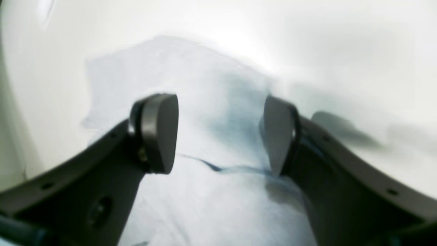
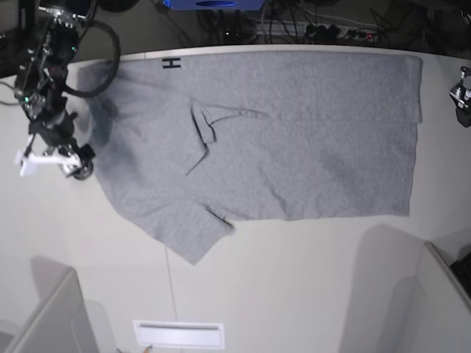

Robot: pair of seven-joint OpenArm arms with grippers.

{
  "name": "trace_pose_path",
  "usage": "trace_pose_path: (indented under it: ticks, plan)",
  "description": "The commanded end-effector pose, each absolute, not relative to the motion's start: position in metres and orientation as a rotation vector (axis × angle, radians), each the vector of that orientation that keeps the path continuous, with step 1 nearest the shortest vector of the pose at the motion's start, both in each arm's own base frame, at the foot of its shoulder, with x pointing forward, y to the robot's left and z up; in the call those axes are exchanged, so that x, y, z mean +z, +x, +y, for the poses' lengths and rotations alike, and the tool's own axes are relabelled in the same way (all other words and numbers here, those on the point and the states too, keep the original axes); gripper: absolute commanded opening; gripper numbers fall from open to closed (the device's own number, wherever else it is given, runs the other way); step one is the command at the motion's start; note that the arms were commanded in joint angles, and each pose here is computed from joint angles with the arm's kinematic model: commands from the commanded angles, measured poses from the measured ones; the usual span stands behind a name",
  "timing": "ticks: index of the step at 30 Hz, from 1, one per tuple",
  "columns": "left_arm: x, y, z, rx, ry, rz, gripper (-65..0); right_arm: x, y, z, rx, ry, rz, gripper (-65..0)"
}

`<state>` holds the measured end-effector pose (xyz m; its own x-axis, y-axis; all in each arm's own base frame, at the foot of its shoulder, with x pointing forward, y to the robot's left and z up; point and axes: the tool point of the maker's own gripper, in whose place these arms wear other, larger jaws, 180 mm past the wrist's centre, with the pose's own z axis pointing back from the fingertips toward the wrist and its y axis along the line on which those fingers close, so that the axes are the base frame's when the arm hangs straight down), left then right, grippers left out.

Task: Fold the T-shirt properly
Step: 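Release the shirt and move the right gripper to the sleeve by the hem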

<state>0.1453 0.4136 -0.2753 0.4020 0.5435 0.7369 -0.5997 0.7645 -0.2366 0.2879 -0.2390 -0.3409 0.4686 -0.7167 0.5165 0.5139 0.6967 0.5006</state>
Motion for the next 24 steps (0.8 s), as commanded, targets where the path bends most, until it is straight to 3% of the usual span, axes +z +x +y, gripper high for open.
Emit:
trace_pose_path:
  ticks: [1,4,7,10,11,24]
  plan:
    - [-0.260,0.152,0.419,0.699,0.091,-0.951,-10.5,-0.329,0.307,-0.244,-0.739,0.289,-0.817,-27.5]
    - [-0.256,0.160,0.419,0.703,0.081,-0.978,-20.2,-0.331,0.345,-0.236,-0.651,0.326,-0.819,-27.5]
    - [-0.254,0.163,0.419,0.706,0.075,-0.992,-40.3,-0.328,0.378,-0.224,-0.531,0.383,-0.843,-27.5]
    - [-0.253,0.164,0.419,0.706,0.073,-0.996,-62.4,-0.335,0.403,-0.226,-0.542,0.405,-0.814,-27.5]
    - [-0.253,0.164,0.419,0.706,0.073,-0.996,-65.0,-0.339,0.410,-0.224,-0.536,0.405,-0.796,-27.5]
    - [-0.255,0.164,0.419,0.710,0.073,-0.993,-65.0,-0.381,0.494,-0.205,-0.104,0.258,-0.764,-27.5]
